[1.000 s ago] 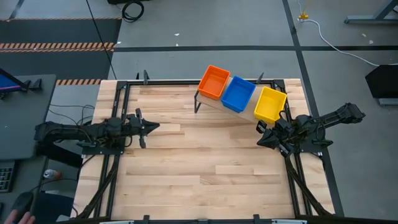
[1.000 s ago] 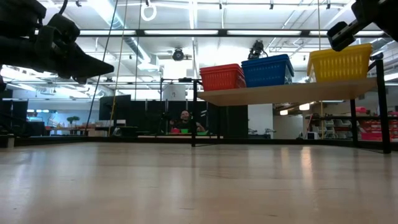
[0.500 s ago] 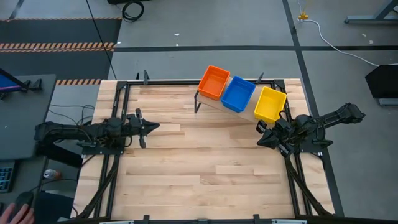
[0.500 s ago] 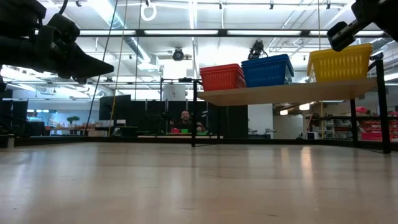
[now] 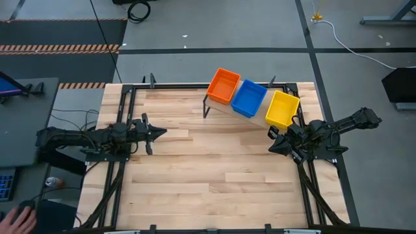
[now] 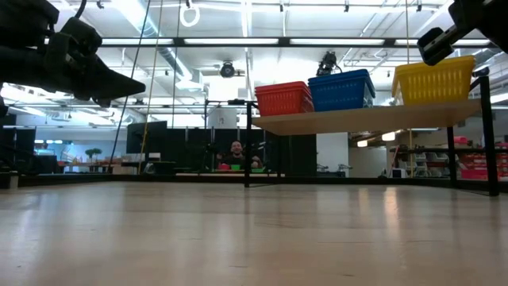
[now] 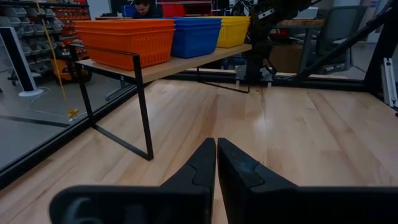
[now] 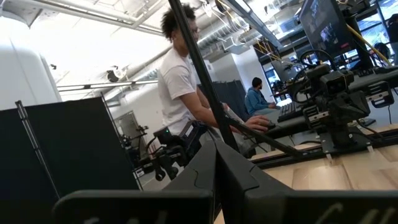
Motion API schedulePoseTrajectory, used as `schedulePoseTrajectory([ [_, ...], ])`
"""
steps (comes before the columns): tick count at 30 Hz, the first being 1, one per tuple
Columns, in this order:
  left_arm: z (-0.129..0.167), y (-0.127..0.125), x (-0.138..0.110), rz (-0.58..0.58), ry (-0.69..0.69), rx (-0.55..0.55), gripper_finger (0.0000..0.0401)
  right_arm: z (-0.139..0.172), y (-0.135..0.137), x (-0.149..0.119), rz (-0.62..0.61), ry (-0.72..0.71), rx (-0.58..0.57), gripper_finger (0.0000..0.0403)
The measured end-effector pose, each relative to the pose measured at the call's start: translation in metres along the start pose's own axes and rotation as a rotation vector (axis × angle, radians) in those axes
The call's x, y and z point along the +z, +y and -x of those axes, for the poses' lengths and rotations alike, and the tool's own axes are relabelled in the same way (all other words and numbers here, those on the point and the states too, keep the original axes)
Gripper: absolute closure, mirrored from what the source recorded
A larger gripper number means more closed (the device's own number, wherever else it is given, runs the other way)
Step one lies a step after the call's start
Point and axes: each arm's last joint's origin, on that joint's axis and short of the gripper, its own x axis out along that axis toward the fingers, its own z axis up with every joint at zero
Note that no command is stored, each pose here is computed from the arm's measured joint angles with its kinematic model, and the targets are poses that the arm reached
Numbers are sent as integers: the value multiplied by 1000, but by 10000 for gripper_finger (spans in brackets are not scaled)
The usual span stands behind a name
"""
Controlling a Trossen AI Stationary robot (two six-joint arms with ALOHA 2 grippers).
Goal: Stack baskets on shelf by color
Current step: Return to Home Position
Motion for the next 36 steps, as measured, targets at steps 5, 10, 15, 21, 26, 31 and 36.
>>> schedulePoseTrajectory([
  [5, 0, 0, 0, 0, 0, 0, 373, 0, 0, 0, 0, 0, 0, 391],
  [10, 0, 0, 0, 0, 0, 0, 369, 0, 0, 0, 0, 0, 0, 391],
  [15, 0, 0, 0, 0, 0, 0, 377, 0, 0, 0, 0, 0, 0, 391],
  [21, 0, 0, 0, 0, 0, 0, 372, 0, 0, 0, 0, 0, 0, 391],
  [26, 0, 0, 0, 0, 0, 0, 366, 0, 0, 0, 0, 0, 0, 391],
  [31, 0, 0, 0, 0, 0, 0, 366, 0, 0, 0, 0, 0, 0, 391],
  [36, 0, 0, 0, 0, 0, 0, 372, 0, 0, 0, 0, 0, 0, 391],
])
